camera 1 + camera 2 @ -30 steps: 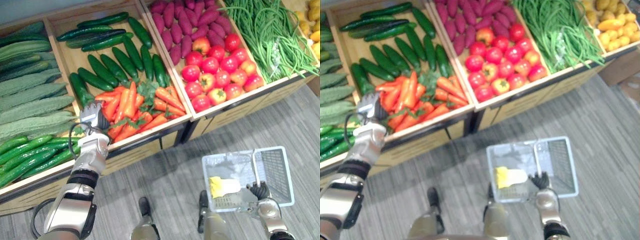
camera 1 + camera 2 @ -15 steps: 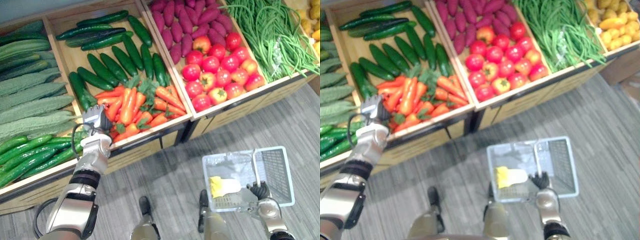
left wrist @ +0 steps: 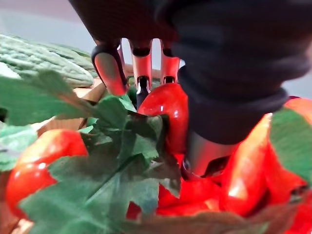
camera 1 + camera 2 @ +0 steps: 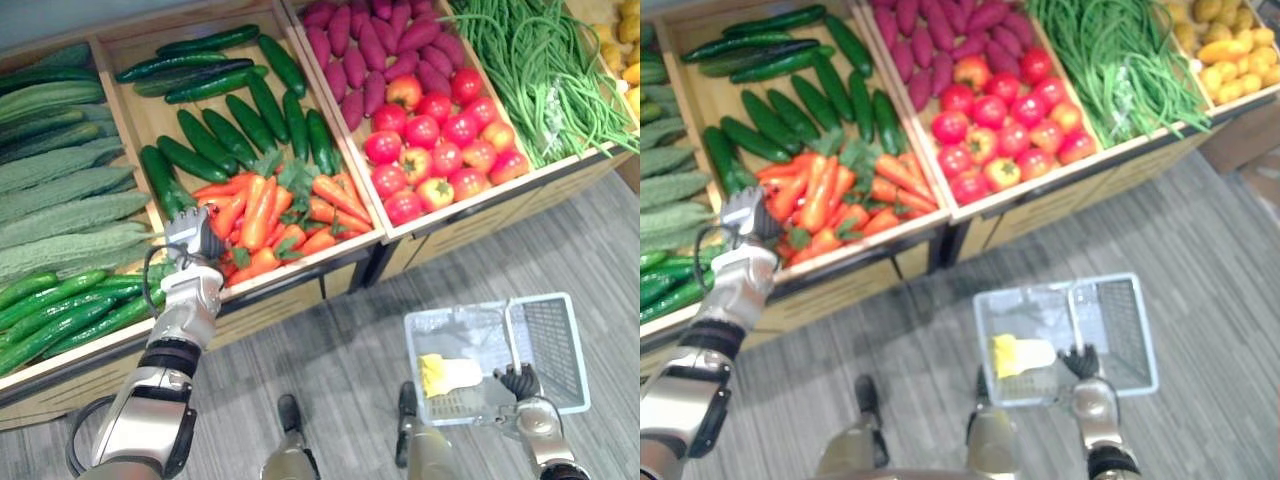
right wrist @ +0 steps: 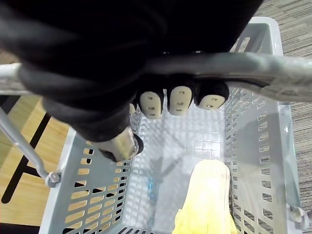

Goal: Pick vegetable in the basket

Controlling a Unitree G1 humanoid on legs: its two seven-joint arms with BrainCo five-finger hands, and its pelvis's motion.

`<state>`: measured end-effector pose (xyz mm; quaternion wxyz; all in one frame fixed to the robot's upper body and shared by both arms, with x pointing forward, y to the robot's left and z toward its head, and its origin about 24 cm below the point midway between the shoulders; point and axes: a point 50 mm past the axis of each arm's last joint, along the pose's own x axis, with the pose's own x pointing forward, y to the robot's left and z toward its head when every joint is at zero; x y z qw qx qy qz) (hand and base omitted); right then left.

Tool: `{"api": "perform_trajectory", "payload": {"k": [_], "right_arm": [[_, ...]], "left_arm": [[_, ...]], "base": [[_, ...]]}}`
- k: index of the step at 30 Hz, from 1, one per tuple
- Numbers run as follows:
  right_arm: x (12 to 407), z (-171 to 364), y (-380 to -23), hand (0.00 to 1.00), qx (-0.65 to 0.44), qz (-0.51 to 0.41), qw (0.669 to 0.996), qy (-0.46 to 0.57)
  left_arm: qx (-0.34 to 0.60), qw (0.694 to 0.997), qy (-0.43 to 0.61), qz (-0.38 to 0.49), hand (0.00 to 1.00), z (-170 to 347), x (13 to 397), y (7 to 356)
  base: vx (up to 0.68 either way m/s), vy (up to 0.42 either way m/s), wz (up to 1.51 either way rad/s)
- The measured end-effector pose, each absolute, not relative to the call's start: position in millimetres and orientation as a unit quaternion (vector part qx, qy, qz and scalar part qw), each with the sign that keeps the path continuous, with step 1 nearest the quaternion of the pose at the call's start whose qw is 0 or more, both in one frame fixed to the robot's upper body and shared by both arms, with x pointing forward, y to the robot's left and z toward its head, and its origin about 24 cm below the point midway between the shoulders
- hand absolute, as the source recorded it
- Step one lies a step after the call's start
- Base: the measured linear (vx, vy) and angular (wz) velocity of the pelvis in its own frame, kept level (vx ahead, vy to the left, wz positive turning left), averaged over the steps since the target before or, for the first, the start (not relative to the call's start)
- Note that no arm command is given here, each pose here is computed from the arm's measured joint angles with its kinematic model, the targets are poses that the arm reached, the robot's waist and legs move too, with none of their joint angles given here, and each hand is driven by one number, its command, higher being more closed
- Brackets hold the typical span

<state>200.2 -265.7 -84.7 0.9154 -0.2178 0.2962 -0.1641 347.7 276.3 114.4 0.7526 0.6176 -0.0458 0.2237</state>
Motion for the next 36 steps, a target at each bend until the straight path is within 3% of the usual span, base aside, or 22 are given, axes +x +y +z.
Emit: {"api": "perform_trajectory", "payload": {"k": [21, 30, 36], "right_arm": [[180.5, -93.9, -275.3, 1.00, -0.215, -0.183, 0.900, 0.333], [175.5, -102.3, -270.3, 1.00, -0.218, -0.159, 0.894, 0.359], [195.8, -94.4, -261.5, 1.00, -0.264, -0.090, 0.898, 0.341]], "left_arm": [[0.606, 0.747, -0.169, 0.212, 1.00, 138.6, 319.3, 252.0], [0.555, 0.759, -0.333, 0.066, 1.00, 144.4, 282.8, 172.3], [0.446, 0.809, -0.374, -0.083, 1.00, 124.0, 263.3, 96.2]], "base": [[0.00, 0.007, 0.03], [0.00, 0.008, 0.02], [-0.01, 0.000, -0.16]]}}
